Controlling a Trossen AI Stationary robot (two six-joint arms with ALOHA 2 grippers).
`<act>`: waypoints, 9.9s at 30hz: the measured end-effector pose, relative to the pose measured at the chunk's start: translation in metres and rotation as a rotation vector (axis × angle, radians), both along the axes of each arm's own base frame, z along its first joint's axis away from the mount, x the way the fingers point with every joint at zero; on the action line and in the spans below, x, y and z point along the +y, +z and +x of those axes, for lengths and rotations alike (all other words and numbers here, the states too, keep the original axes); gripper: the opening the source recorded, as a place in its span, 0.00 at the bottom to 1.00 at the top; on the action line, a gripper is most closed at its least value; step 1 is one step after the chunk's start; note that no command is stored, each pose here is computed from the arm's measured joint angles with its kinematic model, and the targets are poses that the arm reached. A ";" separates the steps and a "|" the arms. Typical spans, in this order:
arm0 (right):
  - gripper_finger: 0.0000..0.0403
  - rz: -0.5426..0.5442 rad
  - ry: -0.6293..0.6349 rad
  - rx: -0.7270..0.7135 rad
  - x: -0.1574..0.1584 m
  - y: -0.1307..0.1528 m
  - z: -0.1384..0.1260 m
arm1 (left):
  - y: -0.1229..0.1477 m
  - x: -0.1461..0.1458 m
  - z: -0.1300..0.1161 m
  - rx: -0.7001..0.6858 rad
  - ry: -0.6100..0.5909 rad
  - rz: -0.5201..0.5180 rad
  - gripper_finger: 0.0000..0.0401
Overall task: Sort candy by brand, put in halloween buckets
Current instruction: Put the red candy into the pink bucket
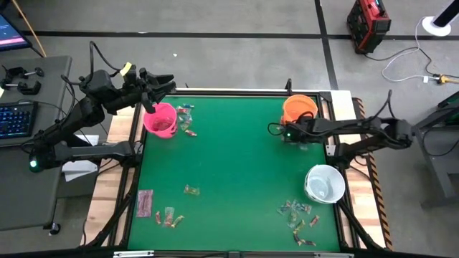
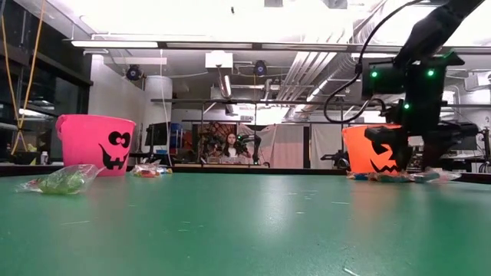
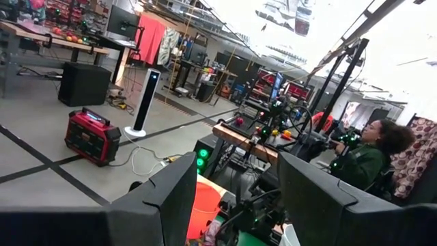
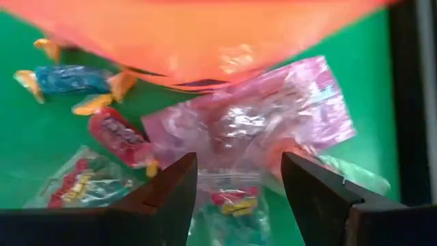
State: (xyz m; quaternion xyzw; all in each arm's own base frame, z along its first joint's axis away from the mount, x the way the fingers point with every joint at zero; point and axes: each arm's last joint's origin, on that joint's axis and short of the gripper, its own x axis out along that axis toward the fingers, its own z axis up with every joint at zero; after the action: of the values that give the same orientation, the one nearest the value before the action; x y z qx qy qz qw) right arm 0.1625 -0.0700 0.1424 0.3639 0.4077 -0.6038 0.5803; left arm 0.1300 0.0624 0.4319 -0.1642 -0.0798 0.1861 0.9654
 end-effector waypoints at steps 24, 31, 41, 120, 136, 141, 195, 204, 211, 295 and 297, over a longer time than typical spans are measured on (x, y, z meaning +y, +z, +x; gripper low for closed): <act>0.51 0.119 0.244 -0.013 0.011 0.015 0.026 | 0.000 0.000 0.000 0.009 0.007 0.021 0.48; 0.51 0.121 0.327 0.024 0.010 0.030 0.031 | 0.000 0.000 0.000 0.009 0.008 0.020 0.48; 0.51 0.110 0.351 0.019 0.009 0.028 0.035 | 0.000 0.000 0.000 0.009 0.009 0.021 0.48; 0.00 -0.200 0.951 -1.276 -0.003 0.102 0.266 | 0.000 0.000 0.000 0.002 0.006 0.004 0.48; 0.00 -0.178 0.986 -1.428 -0.023 0.091 0.387 | 0.000 0.000 0.000 -0.001 0.005 -0.003 0.48; 0.00 -0.182 0.952 -1.396 -0.028 0.081 0.410 | 0.000 0.000 0.000 -0.001 0.005 -0.004 0.48; 0.68 -0.154 1.166 -0.255 -0.138 0.283 0.146 | -0.116 -0.031 0.094 0.376 -0.291 -0.451 0.48; 0.68 -0.236 1.135 -0.285 -0.123 0.320 0.104 | -0.178 -0.114 0.056 1.000 -0.199 -0.882 0.47; 0.68 -0.124 1.193 -0.228 -0.107 0.314 0.101 | -0.195 -0.171 0.027 1.172 0.040 -1.158 0.46; 0.68 -0.331 0.730 -0.666 -0.018 0.192 0.006 | -0.123 -0.004 0.002 0.915 0.601 -0.446 0.00; 0.68 -0.338 0.728 -0.667 -0.018 0.193 0.006 | -0.131 0.000 0.003 0.937 0.624 -0.458 0.02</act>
State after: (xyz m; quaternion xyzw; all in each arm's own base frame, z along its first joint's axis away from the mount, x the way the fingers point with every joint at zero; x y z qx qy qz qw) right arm 0.1685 -0.0877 0.3351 0.2723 0.1974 -0.2716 0.9017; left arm 0.1332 0.0622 0.3010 -0.2374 0.3513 0.5254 0.7377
